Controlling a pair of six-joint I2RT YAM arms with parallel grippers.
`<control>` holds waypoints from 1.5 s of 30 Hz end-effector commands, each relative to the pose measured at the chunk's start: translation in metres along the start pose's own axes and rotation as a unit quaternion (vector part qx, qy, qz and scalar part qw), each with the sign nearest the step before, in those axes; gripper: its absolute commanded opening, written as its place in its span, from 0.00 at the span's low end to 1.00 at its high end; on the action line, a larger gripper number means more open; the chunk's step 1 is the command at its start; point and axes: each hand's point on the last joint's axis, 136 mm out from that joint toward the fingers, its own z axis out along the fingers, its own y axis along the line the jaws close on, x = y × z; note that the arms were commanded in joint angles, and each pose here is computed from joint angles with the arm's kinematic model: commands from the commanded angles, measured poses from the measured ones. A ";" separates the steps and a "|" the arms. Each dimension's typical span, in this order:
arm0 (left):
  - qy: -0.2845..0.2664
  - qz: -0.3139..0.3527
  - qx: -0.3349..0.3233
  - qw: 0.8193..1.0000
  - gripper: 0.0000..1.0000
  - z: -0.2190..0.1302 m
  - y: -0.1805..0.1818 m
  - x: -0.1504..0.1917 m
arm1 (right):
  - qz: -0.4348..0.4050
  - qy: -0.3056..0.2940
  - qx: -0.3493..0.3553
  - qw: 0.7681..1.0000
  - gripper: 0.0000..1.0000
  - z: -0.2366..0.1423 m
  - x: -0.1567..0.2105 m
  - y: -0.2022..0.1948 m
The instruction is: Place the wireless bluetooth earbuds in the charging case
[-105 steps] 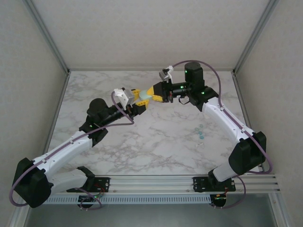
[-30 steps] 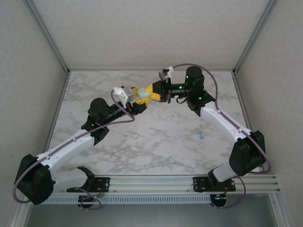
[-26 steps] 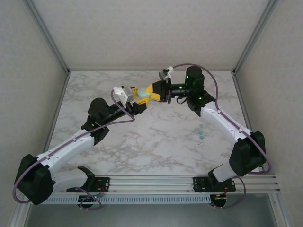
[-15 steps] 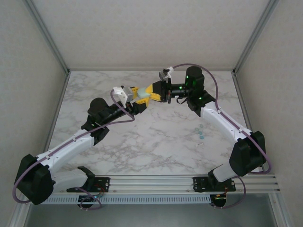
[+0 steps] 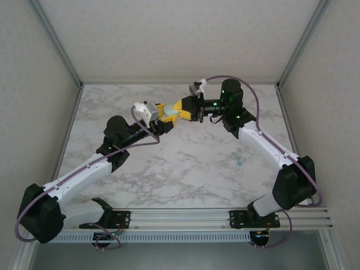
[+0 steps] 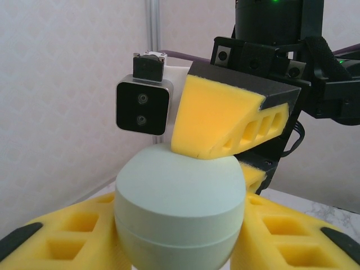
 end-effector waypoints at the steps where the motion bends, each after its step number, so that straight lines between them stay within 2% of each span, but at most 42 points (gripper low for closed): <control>1: -0.001 0.010 0.008 1.000 0.39 0.003 -0.001 -0.007 | -0.019 -0.009 -0.015 1.000 0.16 -0.004 0.001 0.014; 3: 0.004 0.011 0.007 1.000 0.34 0.003 0.000 -0.005 | -0.020 -0.010 -0.009 1.000 0.22 -0.004 0.002 0.014; 8: 0.002 0.009 0.008 1.000 0.24 0.001 -0.001 -0.005 | -0.078 -0.024 0.063 0.995 0.56 -0.013 0.006 0.009; 12: 0.003 0.003 0.021 1.000 0.22 -0.001 -0.006 -0.005 | -0.166 -0.061 0.163 0.971 0.63 -0.034 0.003 0.009; 15: 0.007 -0.003 0.028 1.000 0.21 -0.002 -0.009 -0.001 | -0.272 -0.069 0.196 0.940 0.64 -0.046 0.006 0.013; 19: -0.001 -0.015 0.037 0.999 0.21 -0.003 -0.013 -0.003 | -0.416 -0.043 0.214 0.883 0.62 -0.053 0.020 0.007; 21: 0.001 -0.021 0.050 0.999 0.21 -0.001 -0.016 -0.003 | -0.458 -0.028 0.219 0.861 0.62 -0.052 0.026 0.004; 23: 0.003 -0.026 0.062 0.998 0.20 0.001 -0.020 -0.004 | -0.479 -0.010 0.220 0.849 0.63 -0.048 0.031 0.005; 28: 0.004 -0.029 0.073 0.997 0.20 0.002 -0.023 -0.005 | -0.476 -0.006 0.239 0.846 0.64 -0.044 0.025 0.000; 35: 0.007 -0.030 0.081 0.996 0.21 0.003 -0.027 -0.005 | -0.472 0.012 0.220 0.854 0.65 -0.031 0.028 -0.002; 45: 0.013 -0.023 0.105 0.994 0.21 0.000 -0.037 -0.009 | -0.451 -0.029 0.265 0.852 0.63 -0.035 0.003 -0.007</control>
